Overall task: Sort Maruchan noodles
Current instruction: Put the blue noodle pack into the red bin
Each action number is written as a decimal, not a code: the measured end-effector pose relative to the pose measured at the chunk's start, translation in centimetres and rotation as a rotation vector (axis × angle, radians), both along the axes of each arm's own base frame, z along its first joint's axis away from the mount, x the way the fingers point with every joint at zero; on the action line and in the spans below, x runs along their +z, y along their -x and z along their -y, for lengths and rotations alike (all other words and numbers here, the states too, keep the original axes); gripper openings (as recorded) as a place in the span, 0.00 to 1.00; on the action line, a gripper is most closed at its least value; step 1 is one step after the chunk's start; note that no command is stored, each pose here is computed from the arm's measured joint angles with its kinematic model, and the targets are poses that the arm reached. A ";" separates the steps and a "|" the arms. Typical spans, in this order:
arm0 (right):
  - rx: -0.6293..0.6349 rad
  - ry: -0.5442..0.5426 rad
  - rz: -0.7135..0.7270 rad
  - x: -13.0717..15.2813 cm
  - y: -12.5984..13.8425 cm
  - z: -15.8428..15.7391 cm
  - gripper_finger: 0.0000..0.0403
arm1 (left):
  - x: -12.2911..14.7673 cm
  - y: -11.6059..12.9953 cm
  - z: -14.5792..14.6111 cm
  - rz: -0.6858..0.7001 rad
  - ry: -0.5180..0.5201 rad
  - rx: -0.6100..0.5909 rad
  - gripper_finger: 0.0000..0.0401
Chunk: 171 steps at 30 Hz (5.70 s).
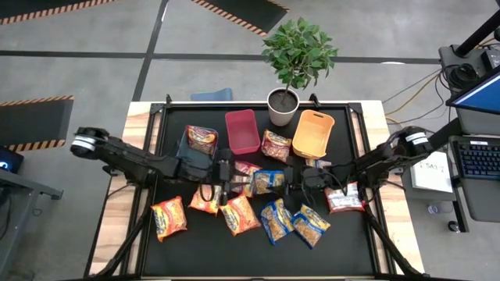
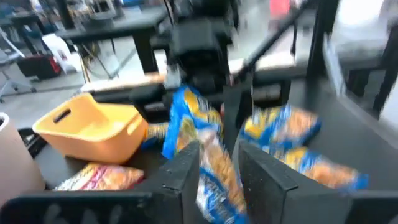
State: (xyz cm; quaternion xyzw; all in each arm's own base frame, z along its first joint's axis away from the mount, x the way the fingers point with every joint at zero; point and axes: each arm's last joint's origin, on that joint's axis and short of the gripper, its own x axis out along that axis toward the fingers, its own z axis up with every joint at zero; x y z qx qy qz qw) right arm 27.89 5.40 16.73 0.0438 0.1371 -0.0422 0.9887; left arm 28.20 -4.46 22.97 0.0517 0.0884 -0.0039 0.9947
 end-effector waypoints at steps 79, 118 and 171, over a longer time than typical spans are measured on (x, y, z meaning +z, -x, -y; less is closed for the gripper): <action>-0.046 -0.004 0.130 8.9 6.3 0.8 0.75 | 0.8 -0.6 -7.3 0.307 0.090 0.233 0.00; -0.025 0.097 0.088 8.4 6.1 0.8 0.72 | -5.7 0.0 -23.3 0.287 0.247 0.763 0.00; -0.033 0.066 0.069 8.2 6.2 0.8 0.73 | -2.6 1.5 -20.3 0.030 0.449 0.602 0.33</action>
